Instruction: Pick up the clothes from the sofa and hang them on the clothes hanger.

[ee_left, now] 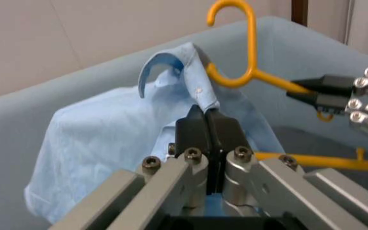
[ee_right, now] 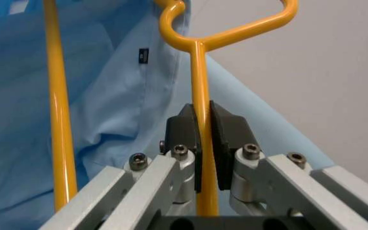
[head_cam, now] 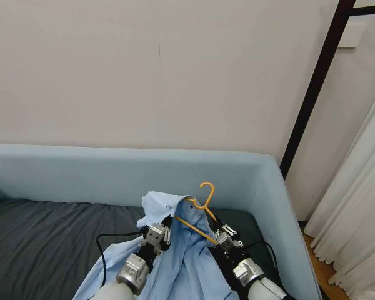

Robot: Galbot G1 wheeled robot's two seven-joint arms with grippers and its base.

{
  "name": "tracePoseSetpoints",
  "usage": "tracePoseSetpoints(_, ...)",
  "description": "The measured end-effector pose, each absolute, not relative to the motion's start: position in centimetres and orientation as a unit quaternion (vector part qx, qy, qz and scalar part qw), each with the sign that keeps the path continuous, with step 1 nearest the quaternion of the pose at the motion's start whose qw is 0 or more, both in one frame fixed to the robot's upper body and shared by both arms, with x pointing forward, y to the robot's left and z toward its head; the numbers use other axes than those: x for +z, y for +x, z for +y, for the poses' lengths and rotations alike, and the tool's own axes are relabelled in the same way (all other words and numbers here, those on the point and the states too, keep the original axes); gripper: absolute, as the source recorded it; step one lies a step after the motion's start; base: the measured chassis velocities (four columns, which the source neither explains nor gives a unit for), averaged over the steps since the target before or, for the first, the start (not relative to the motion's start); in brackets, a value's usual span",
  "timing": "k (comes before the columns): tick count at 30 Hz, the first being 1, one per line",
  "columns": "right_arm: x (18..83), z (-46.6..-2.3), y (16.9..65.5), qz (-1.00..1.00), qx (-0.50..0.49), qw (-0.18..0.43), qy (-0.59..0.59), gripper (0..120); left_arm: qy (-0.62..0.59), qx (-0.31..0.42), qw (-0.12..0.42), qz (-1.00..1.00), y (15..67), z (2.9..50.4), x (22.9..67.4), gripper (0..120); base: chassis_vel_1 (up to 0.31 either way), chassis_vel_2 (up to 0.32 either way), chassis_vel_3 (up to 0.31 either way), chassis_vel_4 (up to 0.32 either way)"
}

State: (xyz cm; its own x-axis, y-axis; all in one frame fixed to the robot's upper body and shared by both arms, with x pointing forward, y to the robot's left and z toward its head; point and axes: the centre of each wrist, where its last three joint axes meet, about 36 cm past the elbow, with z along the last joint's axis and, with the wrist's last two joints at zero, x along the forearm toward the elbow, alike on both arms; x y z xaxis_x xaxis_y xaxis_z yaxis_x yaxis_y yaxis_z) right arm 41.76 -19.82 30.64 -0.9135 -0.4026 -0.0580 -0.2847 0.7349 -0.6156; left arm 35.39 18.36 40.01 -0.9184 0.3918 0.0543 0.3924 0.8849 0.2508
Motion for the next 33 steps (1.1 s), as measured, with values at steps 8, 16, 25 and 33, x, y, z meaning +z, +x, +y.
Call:
tracePoseSetpoints(8, 31.7, -20.6, 41.9, 0.928, -0.31, 0.107, -0.178, 4, -0.163, -0.144, 0.025, -0.976, 34.4, 18.5, 38.8, 0, 0.0, 0.0, 0.0, 0.0)
tracePoseSetpoints(16, 32.7, -21.1, 42.3, 0.921, -0.315, 0.143, -0.178, 4, -0.149, -0.166, 0.058, -0.973, 33.5, 18.4, 39.6, 26, 0.0, 0.0, 0.0, 0.0)
tracePoseSetpoints(25, 32.9, -22.0, 42.0, 0.901, -0.342, 0.2, -0.18, 4, -0.189, -0.17, -0.019, -0.967, 33.0, 23.2, 41.7, 62, 0.0, 0.0, 0.0, 0.0)
tracePoseSetpoints(33, 32.6, -21.7, 42.1, 0.897, -0.345, 0.21, -0.18, 4, -0.254, -0.201, -0.125, -0.938, 38.6, 28.8, 50.6, 90, 0.0, 0.0, 0.0, 0.0)
